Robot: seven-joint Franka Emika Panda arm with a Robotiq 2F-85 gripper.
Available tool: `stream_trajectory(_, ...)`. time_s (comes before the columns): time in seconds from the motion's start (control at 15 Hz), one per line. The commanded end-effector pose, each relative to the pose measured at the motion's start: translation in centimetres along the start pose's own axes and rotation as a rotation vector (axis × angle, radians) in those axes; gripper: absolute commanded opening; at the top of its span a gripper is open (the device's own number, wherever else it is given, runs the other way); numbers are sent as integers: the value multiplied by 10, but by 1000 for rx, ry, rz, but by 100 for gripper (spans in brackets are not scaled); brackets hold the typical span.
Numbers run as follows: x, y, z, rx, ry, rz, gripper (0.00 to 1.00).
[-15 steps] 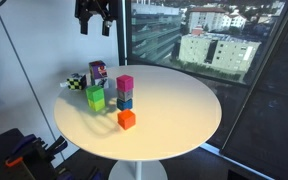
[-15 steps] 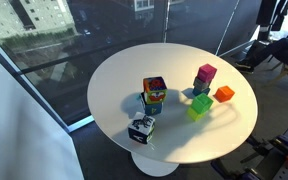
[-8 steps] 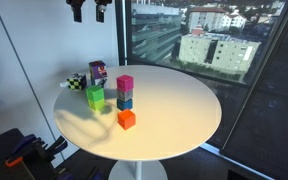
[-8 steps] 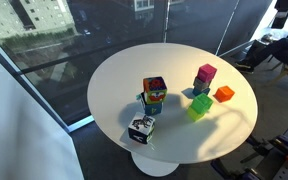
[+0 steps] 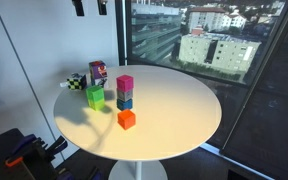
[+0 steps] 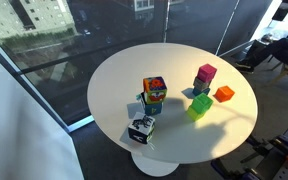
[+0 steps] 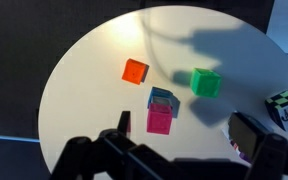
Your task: Put the pink block on top of the grey block
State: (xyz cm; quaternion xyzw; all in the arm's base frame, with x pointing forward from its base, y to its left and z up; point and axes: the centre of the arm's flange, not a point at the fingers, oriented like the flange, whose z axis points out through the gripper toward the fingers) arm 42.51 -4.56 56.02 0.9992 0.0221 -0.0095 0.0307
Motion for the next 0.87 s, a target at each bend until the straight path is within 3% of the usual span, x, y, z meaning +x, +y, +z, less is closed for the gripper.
stream_trajectory(0.0, -15, 3, -1, 14, 65, -12, 100)
stream_trajectory(0.8, -10, 2, 1, -1, 63, 5, 100)
